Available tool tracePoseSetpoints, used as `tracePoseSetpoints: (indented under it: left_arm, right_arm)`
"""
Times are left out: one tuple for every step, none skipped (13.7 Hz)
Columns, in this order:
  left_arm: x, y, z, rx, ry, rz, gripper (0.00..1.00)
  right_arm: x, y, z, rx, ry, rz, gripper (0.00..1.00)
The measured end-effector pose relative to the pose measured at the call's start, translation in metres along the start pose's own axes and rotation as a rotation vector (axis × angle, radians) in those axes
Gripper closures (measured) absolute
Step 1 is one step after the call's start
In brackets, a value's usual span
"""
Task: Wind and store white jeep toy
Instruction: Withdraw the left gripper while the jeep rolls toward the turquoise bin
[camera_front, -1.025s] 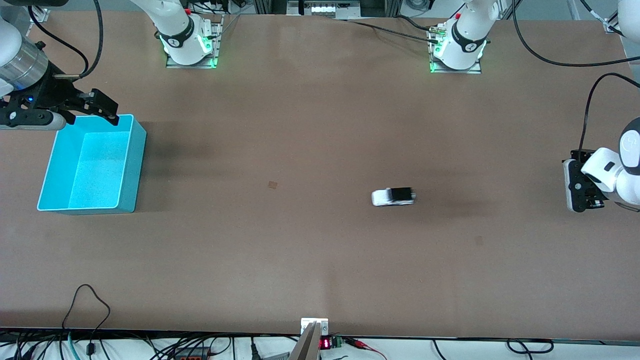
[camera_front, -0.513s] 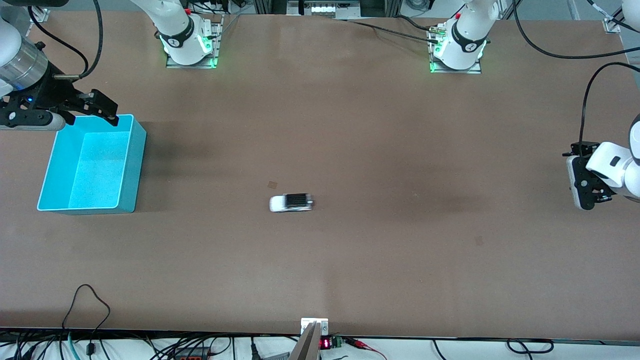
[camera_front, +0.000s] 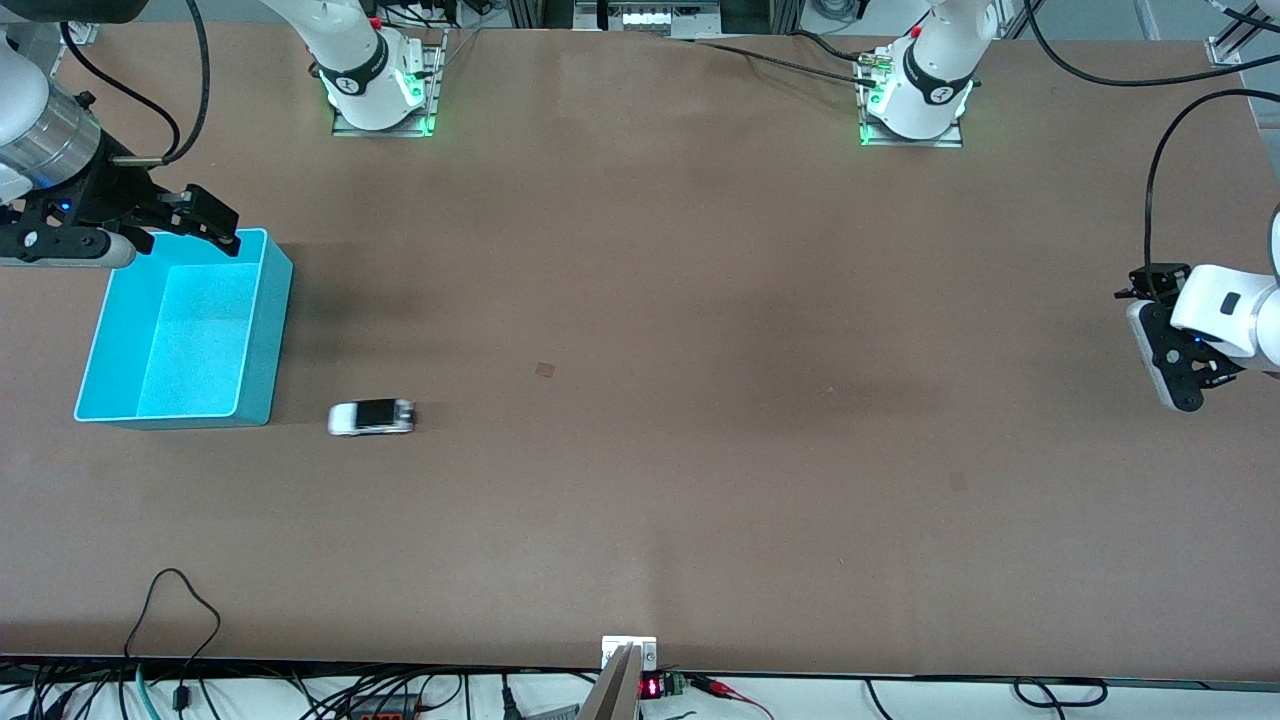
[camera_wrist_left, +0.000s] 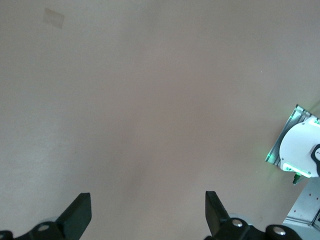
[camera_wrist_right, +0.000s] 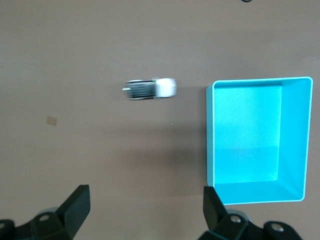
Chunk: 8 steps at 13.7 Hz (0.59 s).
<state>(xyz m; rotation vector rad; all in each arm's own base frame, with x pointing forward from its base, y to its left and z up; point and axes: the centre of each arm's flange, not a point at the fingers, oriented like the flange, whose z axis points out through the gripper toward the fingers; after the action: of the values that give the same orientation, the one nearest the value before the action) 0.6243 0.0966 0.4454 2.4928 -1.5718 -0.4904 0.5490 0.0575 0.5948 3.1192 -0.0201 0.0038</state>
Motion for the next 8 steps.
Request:
tracePoseSetpoints:
  left_arm:
    - [0.006, 0.005, -0.005, 0.007, 0.001, -0.009, 0.00]
    - [0.010, 0.008, -0.008, 0.012, 0.003, -0.020, 0.00]
    - [0.013, 0.011, -0.011, 0.018, 0.004, -0.034, 0.00]
    - [0.013, 0.013, -0.015, 0.023, 0.005, -0.052, 0.00]
    - [0.013, 0.016, -0.018, 0.024, 0.004, -0.076, 0.00]
    - [0.012, 0.019, -0.020, 0.019, 0.002, -0.109, 0.00]
    - [0.015, 0.023, -0.024, 0.013, 0.004, -0.146, 0.00]
    - [0.020, 0.029, -0.030, 0.008, 0.006, -0.191, 0.00]
  right_arm:
    - [0.000, 0.000, 0.000, 0.000, 0.000, 0.000, 0.00]
    - [0.000, 0.000, 0.000, 0.000, 0.000, 0.000, 0.00]
    - [0.000, 0.000, 0.000, 0.000, 0.000, 0.000, 0.00]
    - [0.000, 0.000, 0.000, 0.000, 0.000, 0.000, 0.00]
    - [0.000, 0.000, 0.000, 0.000, 0.000, 0.000, 0.00]
    - [0.000, 0.000, 0.001, 0.000, -0.001, 0.000, 0.00]
    - [0.001, 0.000, 0.003, -0.001, -0.005, 0.000, 0.00]
    - [0.003, -0.001, 0.007, -0.002, -0.014, 0.000, 0.00]
